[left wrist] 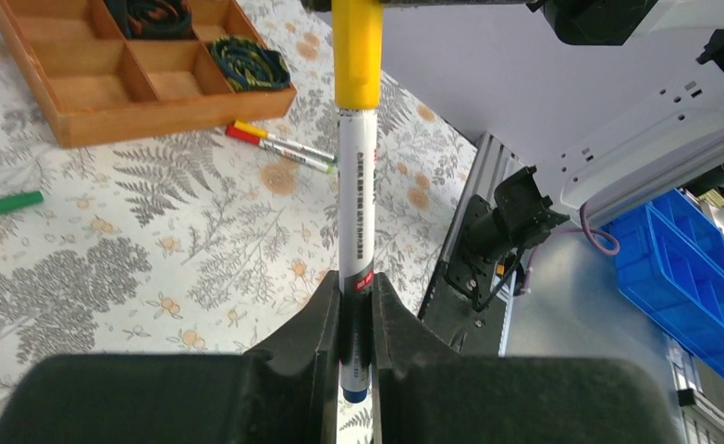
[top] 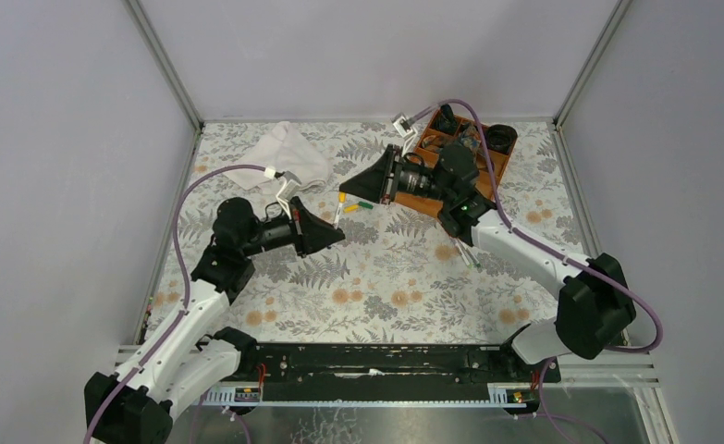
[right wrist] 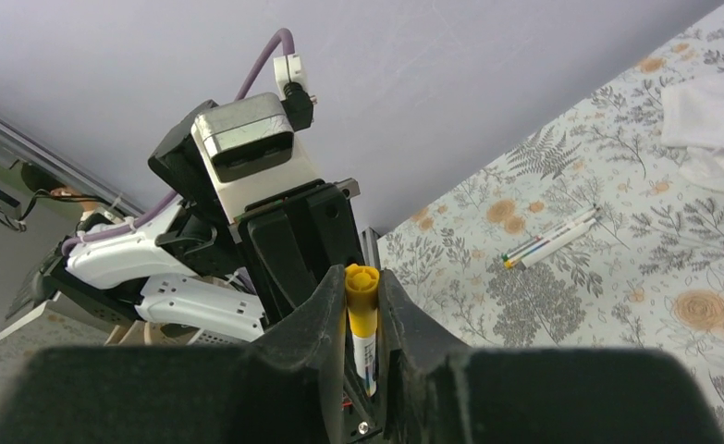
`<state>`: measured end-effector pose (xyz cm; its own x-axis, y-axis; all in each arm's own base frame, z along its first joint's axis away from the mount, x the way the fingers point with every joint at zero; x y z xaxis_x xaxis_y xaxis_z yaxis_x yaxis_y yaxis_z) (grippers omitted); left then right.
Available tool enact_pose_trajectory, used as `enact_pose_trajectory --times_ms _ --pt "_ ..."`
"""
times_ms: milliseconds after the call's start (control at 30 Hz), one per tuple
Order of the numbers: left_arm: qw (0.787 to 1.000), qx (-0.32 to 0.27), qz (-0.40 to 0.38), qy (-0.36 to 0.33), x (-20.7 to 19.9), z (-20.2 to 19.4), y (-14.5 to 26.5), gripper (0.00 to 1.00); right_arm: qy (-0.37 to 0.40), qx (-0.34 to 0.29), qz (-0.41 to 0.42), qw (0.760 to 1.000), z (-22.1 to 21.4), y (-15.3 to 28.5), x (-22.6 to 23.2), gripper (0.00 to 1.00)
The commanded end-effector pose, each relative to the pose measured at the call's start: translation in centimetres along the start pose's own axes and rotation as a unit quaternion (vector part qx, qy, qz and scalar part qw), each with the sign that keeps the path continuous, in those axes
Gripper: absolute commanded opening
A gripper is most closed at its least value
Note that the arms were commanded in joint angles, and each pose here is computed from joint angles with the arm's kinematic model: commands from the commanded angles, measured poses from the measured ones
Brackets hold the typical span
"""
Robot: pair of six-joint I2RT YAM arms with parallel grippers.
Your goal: Insert the pens into the pen caps
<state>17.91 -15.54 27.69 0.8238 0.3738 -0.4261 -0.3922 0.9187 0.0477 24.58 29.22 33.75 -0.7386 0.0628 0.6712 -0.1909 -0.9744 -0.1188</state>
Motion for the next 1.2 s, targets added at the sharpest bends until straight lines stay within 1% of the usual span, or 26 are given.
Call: enact_pose_trajectory --times_ms 0,267,500,633,733,800,867,967,1033,1100,1167 --pt "0.998 -0.036 -0.019 -0.037 -0.6 1.6 -0.2 0.0 -0.012 0.042 0.009 0.999 -3.1 1.1 -0.3 0.0" --pt "0.999 -0.036 -0.018 -0.036 -0.5 1.5 -0.2 0.0 -0.04 0.094 0.001 0.995 -8.2 0.8 -0.8 0.0" --pt "0.998 -0.05 -0.009 -0.042 -0.5 1.8 0.0 0.0 -0.066 0.13 -0.001 0.989 -12.2 0.9 -0.8 0.0" --pt "0.997 -0.059 -0.002 -0.042 -0.4 2.0 0.3 0.0 -0.079 0.139 -0.008 0.987 -13.4 1.7 -1.0 0.0" --pt "0.998 -0.054 -0.004 -0.04 -0.3 1.9 0.1 0.0 -0.072 0.128 -0.011 0.989 -12.6 1.6 -0.4 0.01" --pt "0.998 -0.047 -0.01 -0.036 -0.2 1.8 0.0 0.0 -0.062 0.109 -0.014 0.992 -11.5 1.3 0.2 0.08" --pt "0.999 -0.04 -0.017 -0.032 -0.2 1.6 0.0 0.0 -0.049 0.085 -0.017 0.995 -10.1 0.9 0.9 0.19" --pt "0.999 -0.039 -0.016 -0.031 -0.2 1.5 0.0 0.0 -0.034 0.054 -0.027 0.998 -8.2 0.4 1.8 0.44" --pt "0.999 -0.039 -0.015 -0.03 -0.2 1.4 0.0 0.0 -0.023 0.033 -0.033 0.999 -7.2 0.3 2.3 0.58" --pt "0.999 -0.038 -0.015 -0.03 -0.2 1.4 0.0 0.0 -0.013 0.017 -0.037 0.999 -6.4 0.4 2.9 0.66" --pt "0.999 -0.038 -0.015 -0.03 -0.2 1.4 0.0 0.0 -0.005 0.005 -0.04 0.999 -5.6 0.4 3.4 0.68"
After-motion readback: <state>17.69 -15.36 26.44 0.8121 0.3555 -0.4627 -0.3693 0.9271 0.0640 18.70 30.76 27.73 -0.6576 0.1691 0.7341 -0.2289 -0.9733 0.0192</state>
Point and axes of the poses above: each gripper's point midway between its finger pads, its own y axis back along the fingers, its own x axis along the line the jaws close on, z = x × y, the point moved 8 cm from there along y, back along the fingers, and after that the axes turned 3 degrees about -y, right-handed, at the moved point
